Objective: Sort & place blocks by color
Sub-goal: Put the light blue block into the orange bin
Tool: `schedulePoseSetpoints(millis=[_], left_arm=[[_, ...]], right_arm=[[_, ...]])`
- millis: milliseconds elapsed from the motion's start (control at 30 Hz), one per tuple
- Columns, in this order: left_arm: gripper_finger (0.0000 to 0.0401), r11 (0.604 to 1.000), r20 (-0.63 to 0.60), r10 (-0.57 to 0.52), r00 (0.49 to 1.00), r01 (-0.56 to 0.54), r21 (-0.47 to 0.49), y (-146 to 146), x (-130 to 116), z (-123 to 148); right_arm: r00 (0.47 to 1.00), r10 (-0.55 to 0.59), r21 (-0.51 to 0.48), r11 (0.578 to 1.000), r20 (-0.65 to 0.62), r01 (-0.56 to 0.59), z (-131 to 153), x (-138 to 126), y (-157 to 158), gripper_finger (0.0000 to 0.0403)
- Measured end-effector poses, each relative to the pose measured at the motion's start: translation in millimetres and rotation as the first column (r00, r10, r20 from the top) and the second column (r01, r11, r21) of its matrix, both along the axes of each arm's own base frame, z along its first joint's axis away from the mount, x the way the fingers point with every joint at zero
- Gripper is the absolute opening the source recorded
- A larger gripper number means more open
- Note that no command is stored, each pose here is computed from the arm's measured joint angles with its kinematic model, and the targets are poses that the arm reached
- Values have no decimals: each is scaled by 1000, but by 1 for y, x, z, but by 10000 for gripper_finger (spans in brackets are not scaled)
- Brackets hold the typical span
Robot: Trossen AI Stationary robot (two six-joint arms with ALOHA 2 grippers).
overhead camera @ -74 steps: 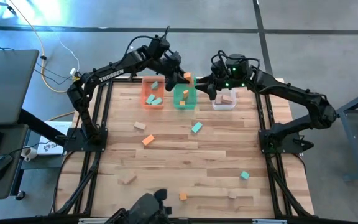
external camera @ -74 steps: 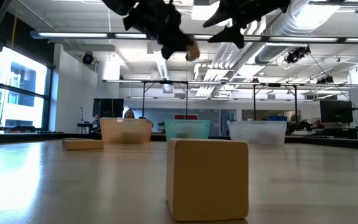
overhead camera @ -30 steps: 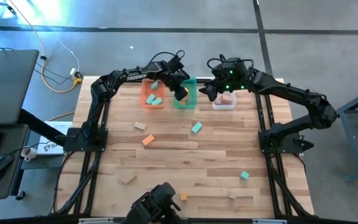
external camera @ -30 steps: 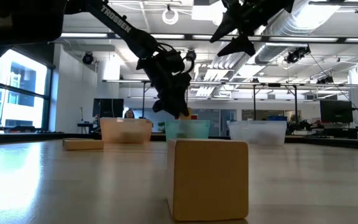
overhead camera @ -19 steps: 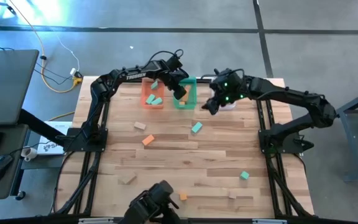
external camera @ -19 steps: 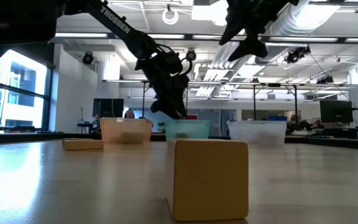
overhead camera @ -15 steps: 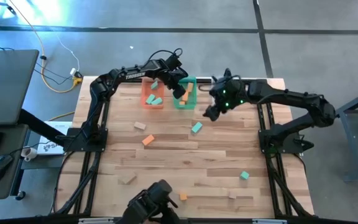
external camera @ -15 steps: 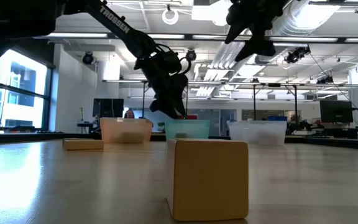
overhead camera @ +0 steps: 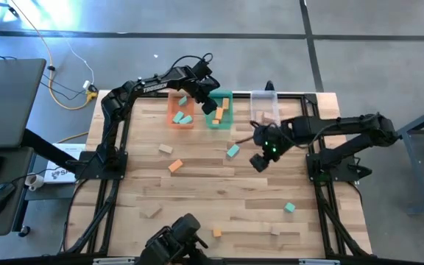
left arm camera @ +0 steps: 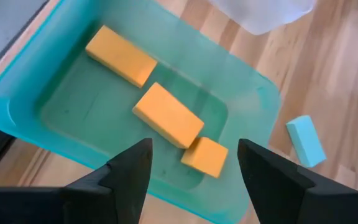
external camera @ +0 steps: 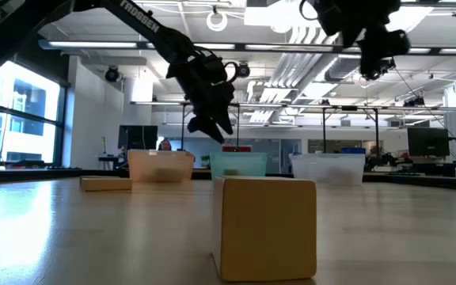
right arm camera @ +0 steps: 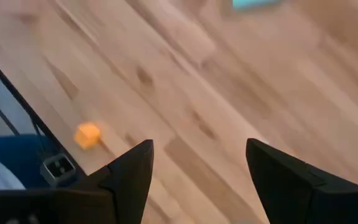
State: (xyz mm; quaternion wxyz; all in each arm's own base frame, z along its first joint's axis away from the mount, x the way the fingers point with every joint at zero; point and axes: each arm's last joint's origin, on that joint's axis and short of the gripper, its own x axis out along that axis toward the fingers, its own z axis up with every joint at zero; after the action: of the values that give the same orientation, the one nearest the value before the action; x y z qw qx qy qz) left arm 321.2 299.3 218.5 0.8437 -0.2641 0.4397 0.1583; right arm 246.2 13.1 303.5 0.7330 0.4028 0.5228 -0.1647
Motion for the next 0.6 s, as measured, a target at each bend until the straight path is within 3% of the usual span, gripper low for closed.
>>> schedulePoseSetpoints(millis=[267, 400, 600], left_arm=[[225, 1000, 57, -2, 998, 0, 31, -21, 0, 38], [225, 997, 98, -34, 995, 28, 68, -37, 2, 60], [225, 993, 157, -81, 984, 66, 100, -67, 6, 90]], right_arm=[[986, 3, 26, 1000, -166, 1, -5, -16, 29, 243], [971, 54, 9, 999, -234, -54, -6, -26, 43, 243], [961, 89, -32, 994, -263, -100, -8, -34, 61, 243]])
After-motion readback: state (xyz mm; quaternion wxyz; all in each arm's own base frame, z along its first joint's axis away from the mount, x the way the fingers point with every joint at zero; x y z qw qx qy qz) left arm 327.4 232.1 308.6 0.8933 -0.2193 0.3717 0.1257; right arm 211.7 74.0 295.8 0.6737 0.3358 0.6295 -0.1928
